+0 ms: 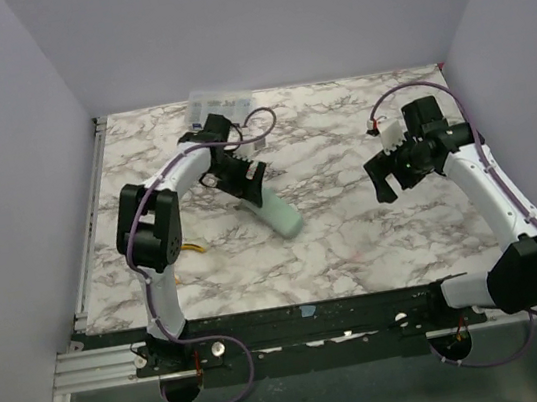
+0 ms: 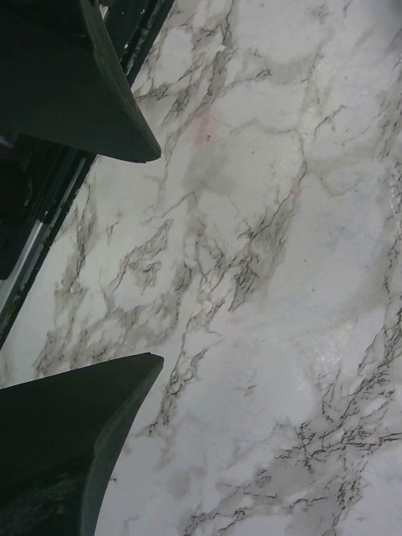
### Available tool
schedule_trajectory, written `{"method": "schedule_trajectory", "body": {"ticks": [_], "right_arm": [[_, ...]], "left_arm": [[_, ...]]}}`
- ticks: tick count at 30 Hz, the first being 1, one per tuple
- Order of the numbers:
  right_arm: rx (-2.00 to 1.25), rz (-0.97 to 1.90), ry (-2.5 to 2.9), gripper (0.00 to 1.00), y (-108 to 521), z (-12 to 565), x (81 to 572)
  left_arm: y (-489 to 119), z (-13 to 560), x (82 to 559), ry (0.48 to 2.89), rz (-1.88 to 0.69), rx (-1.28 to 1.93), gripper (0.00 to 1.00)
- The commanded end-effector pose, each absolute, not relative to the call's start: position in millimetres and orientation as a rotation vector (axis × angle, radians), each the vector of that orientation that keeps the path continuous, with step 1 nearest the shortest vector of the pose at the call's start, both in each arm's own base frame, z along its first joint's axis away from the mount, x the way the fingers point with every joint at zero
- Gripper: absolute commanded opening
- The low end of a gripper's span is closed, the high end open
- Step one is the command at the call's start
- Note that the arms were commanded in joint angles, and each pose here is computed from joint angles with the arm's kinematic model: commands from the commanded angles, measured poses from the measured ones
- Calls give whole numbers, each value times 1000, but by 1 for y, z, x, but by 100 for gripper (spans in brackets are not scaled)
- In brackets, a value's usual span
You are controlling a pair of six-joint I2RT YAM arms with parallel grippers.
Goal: Open the umbrella
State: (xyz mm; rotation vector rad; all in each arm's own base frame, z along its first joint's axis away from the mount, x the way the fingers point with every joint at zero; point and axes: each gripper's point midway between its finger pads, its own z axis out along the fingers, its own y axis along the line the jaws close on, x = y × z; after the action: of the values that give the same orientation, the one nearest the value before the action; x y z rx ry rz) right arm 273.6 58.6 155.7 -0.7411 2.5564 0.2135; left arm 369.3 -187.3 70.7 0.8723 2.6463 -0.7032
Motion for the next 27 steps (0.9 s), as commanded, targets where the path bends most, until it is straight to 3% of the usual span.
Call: {"method": "schedule_trajectory", "body": {"ticks": [1,7,14,27], "right_arm": [[-732,264,2534,100,62,169,261],[-756,281,2474,100,65,175,252],[-708,536,2466,100,97,168,236],[-788,807,2731,98,163,104,230]], "left_arm": [[-294,85,319,2591,-1069,932,81],[-340,127,291,2442,-1312,850,82],[-290,170,286,2150,-1214,725,83],[-195,187,283,2140,-1033,481,87]]}}
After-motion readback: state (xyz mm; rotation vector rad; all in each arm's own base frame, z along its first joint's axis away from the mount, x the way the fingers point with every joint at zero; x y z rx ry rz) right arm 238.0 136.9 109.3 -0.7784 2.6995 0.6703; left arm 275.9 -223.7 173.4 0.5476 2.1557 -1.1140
